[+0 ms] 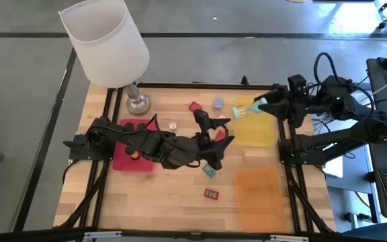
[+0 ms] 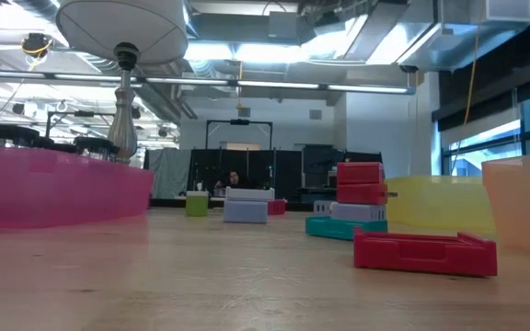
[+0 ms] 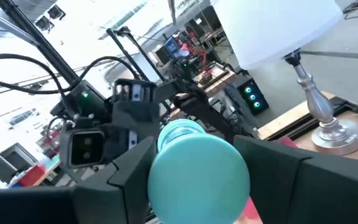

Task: Pick & Place Office items
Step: Put the light blue hourglass timer into the red bin

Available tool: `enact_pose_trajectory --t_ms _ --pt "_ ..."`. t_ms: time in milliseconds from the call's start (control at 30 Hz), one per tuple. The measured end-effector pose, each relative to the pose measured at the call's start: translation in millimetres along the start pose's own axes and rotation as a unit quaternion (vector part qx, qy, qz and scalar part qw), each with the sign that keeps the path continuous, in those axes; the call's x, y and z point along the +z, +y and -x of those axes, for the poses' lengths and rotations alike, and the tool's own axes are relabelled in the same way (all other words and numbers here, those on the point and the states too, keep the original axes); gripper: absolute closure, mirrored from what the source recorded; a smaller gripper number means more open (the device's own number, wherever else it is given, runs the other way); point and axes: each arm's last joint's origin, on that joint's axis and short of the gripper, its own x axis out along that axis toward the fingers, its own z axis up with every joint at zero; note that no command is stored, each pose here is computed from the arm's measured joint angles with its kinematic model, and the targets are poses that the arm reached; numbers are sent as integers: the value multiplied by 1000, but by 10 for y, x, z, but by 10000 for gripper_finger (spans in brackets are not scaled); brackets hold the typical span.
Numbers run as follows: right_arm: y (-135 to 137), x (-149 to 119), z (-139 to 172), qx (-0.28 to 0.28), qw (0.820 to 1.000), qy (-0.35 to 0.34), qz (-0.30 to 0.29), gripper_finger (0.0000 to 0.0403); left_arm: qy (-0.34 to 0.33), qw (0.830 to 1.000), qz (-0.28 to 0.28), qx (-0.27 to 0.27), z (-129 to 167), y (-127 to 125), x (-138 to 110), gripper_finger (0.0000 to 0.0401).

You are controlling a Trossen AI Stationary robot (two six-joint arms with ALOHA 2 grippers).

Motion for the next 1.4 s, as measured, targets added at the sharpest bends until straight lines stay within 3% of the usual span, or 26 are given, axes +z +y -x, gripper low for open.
enact_pose_trajectory --t_ms 300,633,1233,1400 --pt "-14 -26 -123 15 1000 19 -20 199 -47 996 -58 50 -34 79 130 129" --pt "37 20 -125 56 998 7 -30 199 -39 997 -27 58 -147 148 69 129" --pt "47 30 -124 62 998 3 -30 199 -31 998 32 44 -211 151 8 131" --pt "47 30 -123 62 998 3 -30 199 -31 998 33 45 -211 152 9 148"
